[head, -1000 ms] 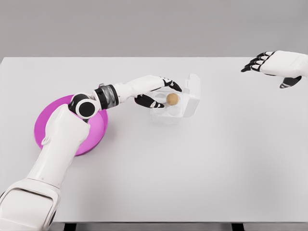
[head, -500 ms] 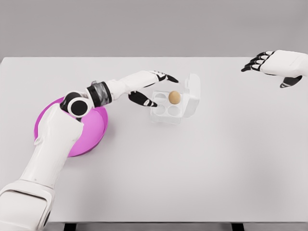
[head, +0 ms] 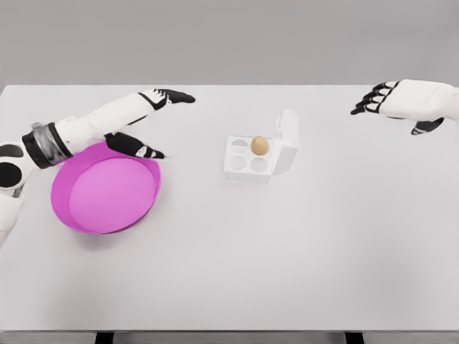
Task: Pack egg into the box and close the box lid
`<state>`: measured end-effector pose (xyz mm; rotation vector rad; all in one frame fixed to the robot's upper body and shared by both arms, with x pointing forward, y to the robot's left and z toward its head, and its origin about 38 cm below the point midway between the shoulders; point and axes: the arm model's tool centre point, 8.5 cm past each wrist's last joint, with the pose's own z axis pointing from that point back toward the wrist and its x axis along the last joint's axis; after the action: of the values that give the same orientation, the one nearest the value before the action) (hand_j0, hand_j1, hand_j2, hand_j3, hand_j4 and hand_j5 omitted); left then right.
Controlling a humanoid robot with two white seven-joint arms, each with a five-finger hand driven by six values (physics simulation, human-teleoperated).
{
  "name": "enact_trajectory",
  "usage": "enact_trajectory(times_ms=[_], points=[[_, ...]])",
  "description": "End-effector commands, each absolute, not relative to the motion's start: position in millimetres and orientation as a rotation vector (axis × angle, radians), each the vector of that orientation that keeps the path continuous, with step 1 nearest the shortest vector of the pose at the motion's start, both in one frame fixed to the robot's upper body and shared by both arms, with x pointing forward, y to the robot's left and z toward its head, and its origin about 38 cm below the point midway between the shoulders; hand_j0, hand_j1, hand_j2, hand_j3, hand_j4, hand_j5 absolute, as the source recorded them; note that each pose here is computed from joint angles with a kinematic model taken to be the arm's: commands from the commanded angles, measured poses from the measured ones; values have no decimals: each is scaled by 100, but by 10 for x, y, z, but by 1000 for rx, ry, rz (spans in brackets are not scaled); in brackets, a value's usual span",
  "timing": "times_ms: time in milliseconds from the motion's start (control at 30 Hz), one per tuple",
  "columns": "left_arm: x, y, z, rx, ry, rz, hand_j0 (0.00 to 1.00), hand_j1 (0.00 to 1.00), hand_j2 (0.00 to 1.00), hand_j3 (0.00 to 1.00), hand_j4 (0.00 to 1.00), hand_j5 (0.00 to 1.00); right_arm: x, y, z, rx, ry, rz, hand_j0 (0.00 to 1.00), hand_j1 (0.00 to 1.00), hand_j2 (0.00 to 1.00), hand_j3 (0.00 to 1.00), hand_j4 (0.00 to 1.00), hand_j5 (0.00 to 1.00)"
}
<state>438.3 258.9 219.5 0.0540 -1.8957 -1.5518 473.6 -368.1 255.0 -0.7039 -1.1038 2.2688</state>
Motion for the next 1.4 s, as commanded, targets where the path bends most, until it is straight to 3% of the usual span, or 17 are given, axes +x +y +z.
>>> enact_trajectory(times_ms=[0,667,800,1367], points=[[4325,2742,2375,62,-1921,-1549,100,100,100,100,100,100,4710,-3635,2568,-697,-1109,2284,100,100,100,100,100,100],[4299,2917,2373,101,-1890,-1547,100,100,100,100,100,100,4521,-3118,2327,-559,-1135,2432,100,100,100,100,100,100],[4234,3118,2307,130,-1847,-1534,100,100,100,100,100,100,4511,-2936,2288,-527,-1163,2465,100,100,100,100,100,100],[4239,3236,2277,150,-1814,-1530,100,100,100,100,100,100,4519,-2642,2394,-518,-1237,2509,100,100,100,100,100,100]])
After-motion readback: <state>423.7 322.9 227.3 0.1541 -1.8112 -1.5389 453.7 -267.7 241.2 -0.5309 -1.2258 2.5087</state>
